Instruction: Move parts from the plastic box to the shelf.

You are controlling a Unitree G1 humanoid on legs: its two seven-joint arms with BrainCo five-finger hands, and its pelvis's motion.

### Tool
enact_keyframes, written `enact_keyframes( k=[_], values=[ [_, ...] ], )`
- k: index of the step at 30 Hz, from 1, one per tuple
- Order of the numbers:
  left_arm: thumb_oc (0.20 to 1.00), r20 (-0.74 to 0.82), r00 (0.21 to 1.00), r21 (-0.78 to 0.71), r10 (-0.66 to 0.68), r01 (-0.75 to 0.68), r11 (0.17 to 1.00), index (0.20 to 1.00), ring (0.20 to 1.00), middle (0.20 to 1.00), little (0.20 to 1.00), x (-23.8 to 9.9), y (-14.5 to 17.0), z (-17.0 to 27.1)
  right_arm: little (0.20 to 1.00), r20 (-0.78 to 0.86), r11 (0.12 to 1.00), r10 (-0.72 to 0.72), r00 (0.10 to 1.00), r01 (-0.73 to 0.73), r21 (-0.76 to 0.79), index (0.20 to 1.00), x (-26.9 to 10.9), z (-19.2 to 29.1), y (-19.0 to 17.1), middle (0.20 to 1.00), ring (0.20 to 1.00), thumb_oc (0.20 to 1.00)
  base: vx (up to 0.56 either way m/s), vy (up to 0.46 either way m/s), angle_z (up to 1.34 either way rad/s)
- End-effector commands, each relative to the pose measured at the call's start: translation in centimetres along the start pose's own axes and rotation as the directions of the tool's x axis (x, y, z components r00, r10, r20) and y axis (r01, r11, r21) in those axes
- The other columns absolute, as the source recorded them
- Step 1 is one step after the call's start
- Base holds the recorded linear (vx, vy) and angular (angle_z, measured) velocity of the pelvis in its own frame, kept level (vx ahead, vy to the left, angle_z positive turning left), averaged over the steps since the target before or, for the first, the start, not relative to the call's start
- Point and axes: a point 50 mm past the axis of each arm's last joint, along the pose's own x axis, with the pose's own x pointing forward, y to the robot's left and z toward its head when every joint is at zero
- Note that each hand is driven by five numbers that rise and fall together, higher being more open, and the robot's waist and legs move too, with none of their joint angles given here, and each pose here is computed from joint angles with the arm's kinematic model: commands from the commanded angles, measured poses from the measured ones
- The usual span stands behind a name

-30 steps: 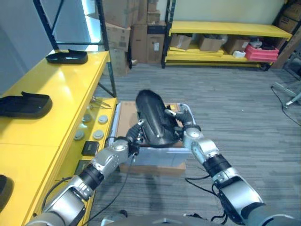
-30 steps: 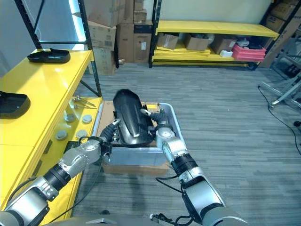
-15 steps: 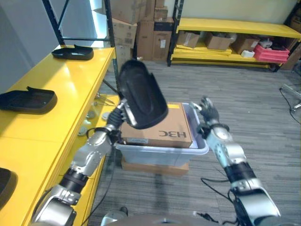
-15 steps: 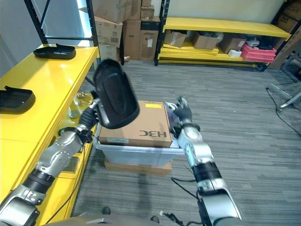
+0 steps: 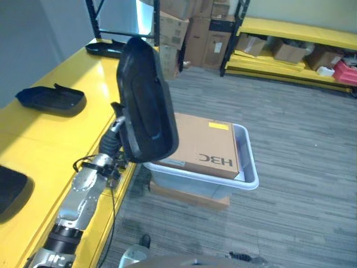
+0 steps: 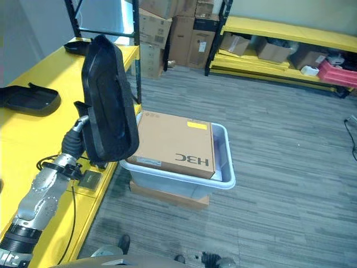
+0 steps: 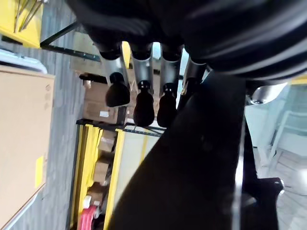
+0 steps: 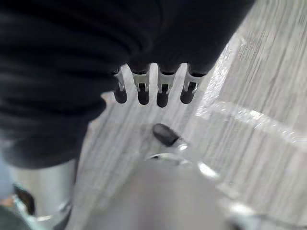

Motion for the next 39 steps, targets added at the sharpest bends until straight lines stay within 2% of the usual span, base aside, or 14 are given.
enact_keyframes(
  k=[1, 5, 9, 11, 14, 17, 25, 29, 39],
  values=[
    [0.200, 0.284, 0.958, 0.078, -0.033, 0.012, 0.997, 0.200, 0.200, 0.200, 0.200, 1.0, 0.0, 5.9, 1.000, 0.111, 0.985, 0.007, 0.994, 0.012, -0.170, 1.000, -0.1, 2.4, -0.4, 1.000, 1.000, 1.000, -0.07, -0.132, 0.41],
    [0.200, 0.320, 0.947, 0.096, 0.017, -0.051, 0.994, 0.200, 0.200, 0.200, 0.200, 0.1, 1.2, 7.7, 1.000, 0.074, 0.986, -0.061, 0.995, 0.072, -0.151, 1.000, 0.2, 2.0, -0.2, 1.000, 1.000, 1.000, -0.07, -0.091, 0.69],
    [0.200, 0.340, 0.940, 0.111, 0.043, -0.085, 0.990, 0.200, 0.200, 0.200, 0.200, -0.1, 1.7, 8.4, 1.000, 0.007, 0.985, -0.130, 0.992, 0.130, -0.116, 1.000, 0.2, -0.1, -0.5, 1.000, 1.000, 1.000, -0.09, 0.004, 1.93],
    [0.200, 0.357, 0.919, 0.128, 0.169, -0.228, 0.965, 0.200, 0.200, 0.200, 0.200, -0.6, 3.2, 8.7, 1.000, -0.032, 0.972, -0.141, 0.990, 0.132, -0.195, 1.000, 0.2, -0.9, -0.6, 1.000, 1.000, 1.000, -0.12, 0.078, 1.49],
    [0.200, 0.363, 0.890, 0.129, 0.275, -0.340, 0.932, 0.200, 0.200, 0.200, 0.200, -1.2, 4.6, 8.7, 1.000, -0.066, 0.965, -0.142, 0.988, 0.123, -0.233, 1.000, 0.3, -1.2, -0.3, 1.000, 1.000, 1.000, -0.01, 0.088, 1.28],
    [0.200, 0.366, 0.874, 0.126, 0.320, -0.387, 0.913, 0.200, 0.200, 0.200, 0.200, -2.5, 5.9, 8.8, 1.000, -0.106, 0.964, -0.151, 0.983, 0.123, -0.238, 1.000, 0.3, -1.9, 0.1, 1.000, 1.000, 1.000, -0.06, 0.158, 1.60],
    [0.200, 0.295, 0.889, 0.116, 0.350, -0.397, 0.910, 0.200, 0.200, 0.200, 0.200, -3.6, 7.2, 7.9, 1.000, -0.141, 0.962, -0.152, 0.978, 0.114, -0.247, 1.000, 0.4, -2.2, 1.0, 1.000, 1.000, 1.000, 0.07, 0.248, 1.37],
    [0.200, 0.265, 0.886, 0.113, 0.381, -0.420, 0.900, 0.200, 0.200, 0.200, 0.200, -4.7, 7.9, 7.0, 1.000, -0.132, 0.959, -0.149, 0.980, 0.111, -0.261, 1.000, 0.4, -1.6, 0.9, 1.000, 1.000, 1.000, 0.13, 0.269, 0.16],
    [0.200, 0.254, 0.900, 0.098, 0.354, -0.388, 0.916, 0.200, 0.200, 0.200, 0.200, -5.3, 7.4, 6.6, 1.000, -0.110, 0.976, -0.161, 0.981, 0.142, -0.162, 1.000, 0.1, -2.2, -0.5, 1.000, 1.000, 1.000, 0.04, 0.155, -0.03]
  ],
)
